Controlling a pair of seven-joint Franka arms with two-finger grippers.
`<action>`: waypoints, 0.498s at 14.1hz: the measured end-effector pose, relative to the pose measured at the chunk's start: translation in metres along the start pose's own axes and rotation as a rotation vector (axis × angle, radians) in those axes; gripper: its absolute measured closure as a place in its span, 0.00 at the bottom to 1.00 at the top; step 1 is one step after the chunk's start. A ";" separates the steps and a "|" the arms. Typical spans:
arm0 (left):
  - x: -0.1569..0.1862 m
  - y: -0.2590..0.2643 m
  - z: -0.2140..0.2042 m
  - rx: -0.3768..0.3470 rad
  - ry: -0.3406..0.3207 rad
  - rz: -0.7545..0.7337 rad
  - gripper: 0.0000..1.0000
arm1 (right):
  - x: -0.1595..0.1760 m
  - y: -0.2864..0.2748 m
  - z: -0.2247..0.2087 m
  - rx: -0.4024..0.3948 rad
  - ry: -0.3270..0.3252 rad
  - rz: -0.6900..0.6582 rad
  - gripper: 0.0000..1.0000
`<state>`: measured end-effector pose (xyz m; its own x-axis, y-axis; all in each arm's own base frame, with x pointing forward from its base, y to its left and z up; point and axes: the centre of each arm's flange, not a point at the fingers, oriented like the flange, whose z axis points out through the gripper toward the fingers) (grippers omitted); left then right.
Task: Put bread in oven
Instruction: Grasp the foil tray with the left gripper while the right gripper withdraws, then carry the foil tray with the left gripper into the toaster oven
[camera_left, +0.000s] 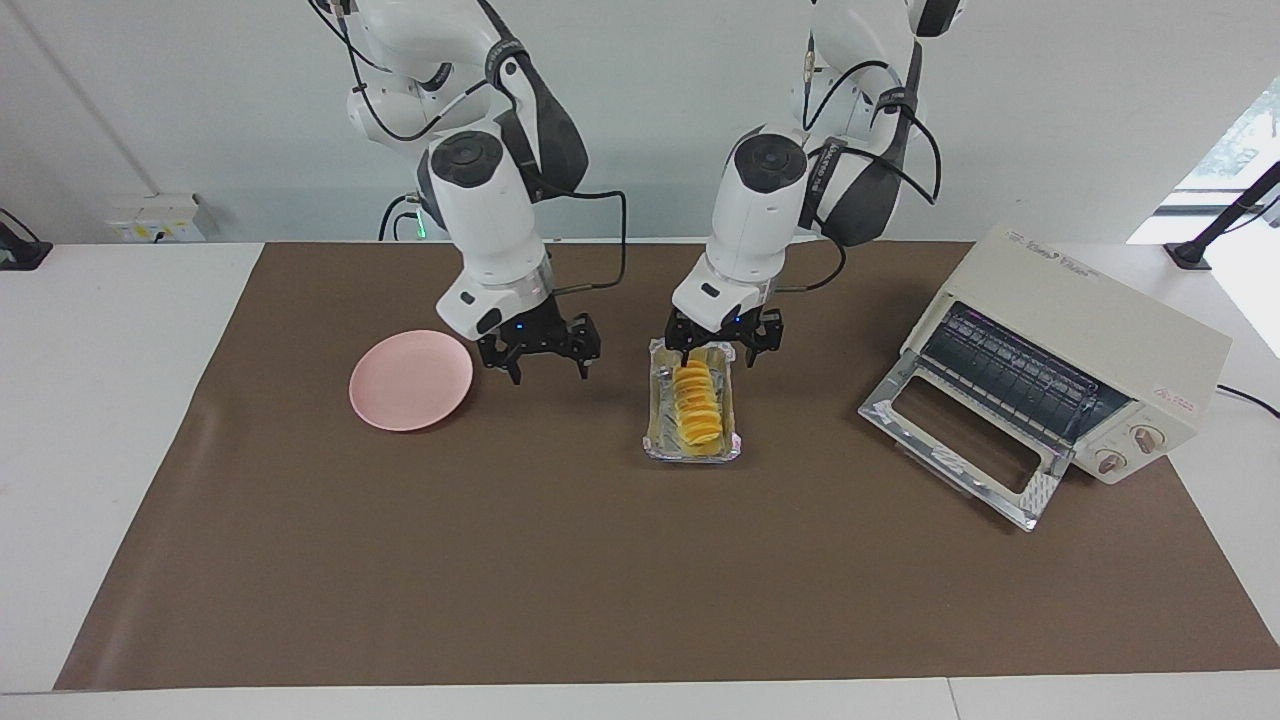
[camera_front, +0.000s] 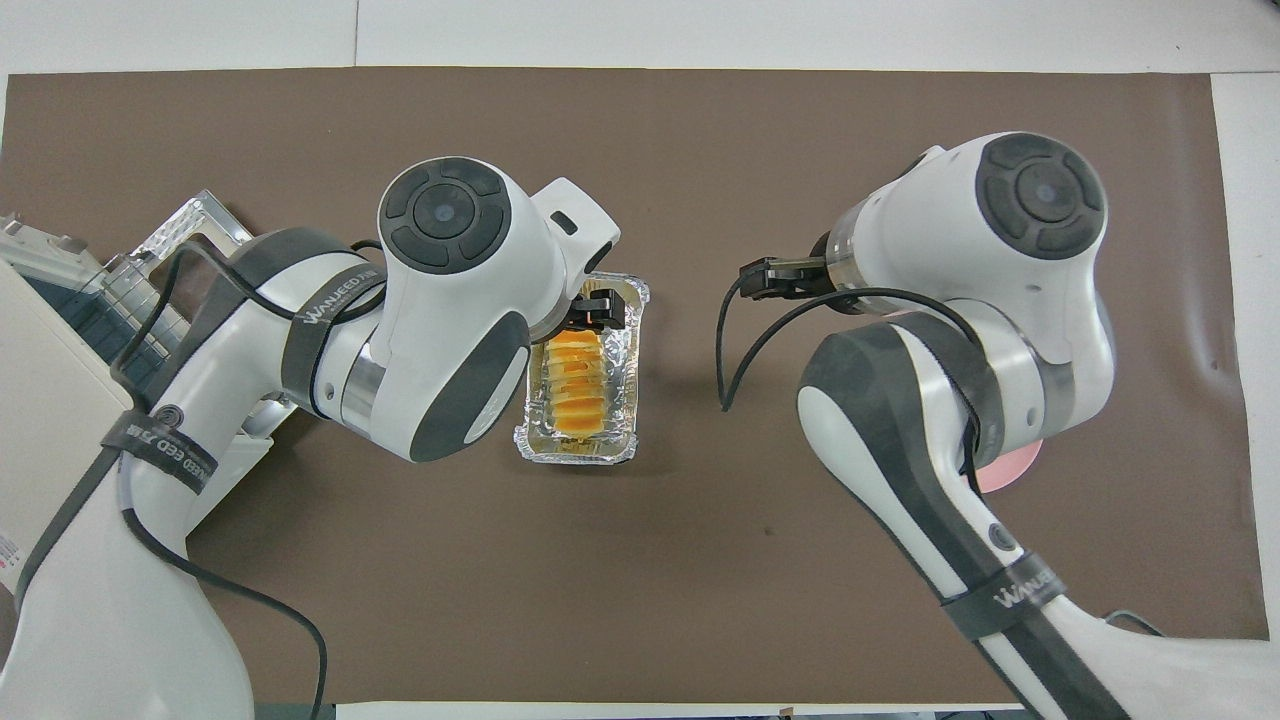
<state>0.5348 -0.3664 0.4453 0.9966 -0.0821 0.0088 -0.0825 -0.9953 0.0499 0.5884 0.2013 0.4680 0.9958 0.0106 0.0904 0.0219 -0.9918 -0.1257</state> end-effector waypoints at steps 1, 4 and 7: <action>-0.007 0.017 0.012 0.000 -0.004 0.019 0.00 | 0.005 0.027 -0.014 -0.005 0.004 -0.025 0.00; -0.035 0.071 0.055 0.005 -0.020 0.043 0.00 | 0.003 0.074 -0.052 -0.015 0.002 -0.072 0.00; -0.039 0.085 0.113 0.026 -0.053 0.035 0.00 | -0.006 0.129 -0.092 -0.026 -0.003 -0.116 0.00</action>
<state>0.4892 -0.4537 0.3362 0.9920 -0.1186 -0.0429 -0.1176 -0.9928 0.0243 0.5768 0.0618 0.5423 0.9870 0.1262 0.0995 0.1351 -0.9869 -0.0887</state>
